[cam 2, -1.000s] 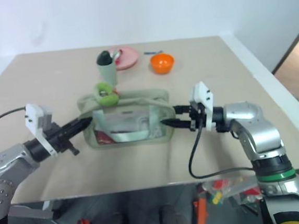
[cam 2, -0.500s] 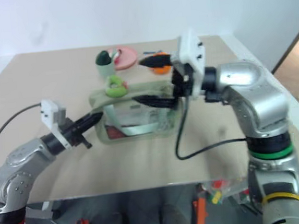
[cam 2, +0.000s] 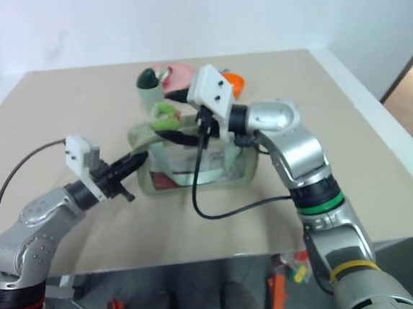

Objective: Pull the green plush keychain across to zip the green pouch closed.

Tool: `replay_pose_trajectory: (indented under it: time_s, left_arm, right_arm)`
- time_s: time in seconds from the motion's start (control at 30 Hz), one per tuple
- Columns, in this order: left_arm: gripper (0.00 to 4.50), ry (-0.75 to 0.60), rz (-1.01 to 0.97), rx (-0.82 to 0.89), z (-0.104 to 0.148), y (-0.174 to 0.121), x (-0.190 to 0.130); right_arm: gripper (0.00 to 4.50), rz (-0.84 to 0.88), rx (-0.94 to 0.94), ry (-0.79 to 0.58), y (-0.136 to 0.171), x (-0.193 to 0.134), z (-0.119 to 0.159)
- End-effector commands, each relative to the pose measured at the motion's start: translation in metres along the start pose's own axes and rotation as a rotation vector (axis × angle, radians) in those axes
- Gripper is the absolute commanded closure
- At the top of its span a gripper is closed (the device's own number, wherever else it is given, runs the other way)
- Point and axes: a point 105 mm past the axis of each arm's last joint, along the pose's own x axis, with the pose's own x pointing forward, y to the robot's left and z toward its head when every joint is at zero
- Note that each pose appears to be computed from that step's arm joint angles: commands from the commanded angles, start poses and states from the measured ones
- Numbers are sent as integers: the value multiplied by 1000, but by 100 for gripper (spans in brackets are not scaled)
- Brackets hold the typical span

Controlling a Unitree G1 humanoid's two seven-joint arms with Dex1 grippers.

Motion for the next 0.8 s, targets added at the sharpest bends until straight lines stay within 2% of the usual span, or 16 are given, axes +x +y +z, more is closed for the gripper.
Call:
replay_pose_trajectory:
  time_s: [0.03, 0.07, 0.23, 0.27, 0.47, 0.6, 0.7, 0.8]
  left_arm:
    - [450, -32, -8, 37, 8, -4, 2]
    - [450, -31, -7, 38, 8, -4, 2]
    - [450, -28, -7, 44, 7, -5, 3]
    - [450, -28, -7, 44, 7, -5, 4]
    - [450, -26, 5, 49, 7, -4, 5]
    - [450, -40, 32, 59, 10, 1, 7]
    - [450, -76, 71, 74, 19, 6, 12]
    - [450, -109, 108, 91, 26, 11, 16]
  right_arm:
    - [212, 4, -33, -22, 1, 1, 5]
    - [260, 8, -31, -19, 2, 2, 4]
    - [435, 32, -34, 12, 9, 5, -6]
    - [448, 38, -37, 15, 10, 6, -7]
    - [448, 40, -49, 5, 10, 7, -4]
    - [448, 25, -78, -47, 7, 6, 9]
    - [448, -61, -133, -126, -11, -5, 35]
    - [448, -151, -190, -132, -30, -24, 45]
